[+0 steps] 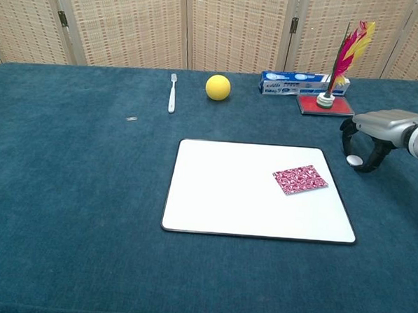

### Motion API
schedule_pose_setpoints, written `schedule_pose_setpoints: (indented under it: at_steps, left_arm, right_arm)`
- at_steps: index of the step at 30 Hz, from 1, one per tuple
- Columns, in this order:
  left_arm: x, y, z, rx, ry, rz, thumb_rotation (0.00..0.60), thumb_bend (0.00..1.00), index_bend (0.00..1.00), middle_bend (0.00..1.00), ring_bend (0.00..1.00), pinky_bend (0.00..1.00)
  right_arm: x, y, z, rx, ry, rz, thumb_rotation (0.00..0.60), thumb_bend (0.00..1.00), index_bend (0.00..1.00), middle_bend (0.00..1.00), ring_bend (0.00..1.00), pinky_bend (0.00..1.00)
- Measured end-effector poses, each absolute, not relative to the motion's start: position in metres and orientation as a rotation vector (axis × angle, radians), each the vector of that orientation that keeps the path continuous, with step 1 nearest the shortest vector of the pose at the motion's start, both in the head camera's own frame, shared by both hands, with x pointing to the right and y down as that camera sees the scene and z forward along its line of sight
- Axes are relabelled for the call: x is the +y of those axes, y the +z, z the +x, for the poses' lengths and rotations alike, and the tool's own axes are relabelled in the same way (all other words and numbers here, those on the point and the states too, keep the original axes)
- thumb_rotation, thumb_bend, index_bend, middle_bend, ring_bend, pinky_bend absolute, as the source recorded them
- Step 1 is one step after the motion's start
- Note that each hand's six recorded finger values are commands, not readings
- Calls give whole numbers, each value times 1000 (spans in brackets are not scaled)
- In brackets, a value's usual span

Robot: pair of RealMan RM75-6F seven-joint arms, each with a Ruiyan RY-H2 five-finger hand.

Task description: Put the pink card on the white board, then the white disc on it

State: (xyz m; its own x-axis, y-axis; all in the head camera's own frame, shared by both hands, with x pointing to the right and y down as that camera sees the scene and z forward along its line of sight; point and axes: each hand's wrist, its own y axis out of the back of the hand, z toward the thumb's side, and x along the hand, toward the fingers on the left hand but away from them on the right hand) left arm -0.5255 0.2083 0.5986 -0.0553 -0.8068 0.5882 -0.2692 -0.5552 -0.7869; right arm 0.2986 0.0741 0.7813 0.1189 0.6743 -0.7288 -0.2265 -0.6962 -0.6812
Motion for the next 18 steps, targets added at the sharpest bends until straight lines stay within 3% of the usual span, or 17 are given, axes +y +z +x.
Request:
schedule_pose_setpoints:
  at_steps: [5, 18]
  left_arm:
    - [208, 598, -524, 1144, -1632, -1793, 600, 263, 111, 0, 0, 222]
    - [208, 598, -519, 1138, -1611, -1815, 600, 262, 111, 0, 0, 222]
  right_arm:
    - [74, 777, 298, -456, 1647, -1707, 600, 207, 583, 163, 0, 0]
    - [86, 736, 261, -507, 1495, -1798, 600, 201, 585, 167, 0, 0]
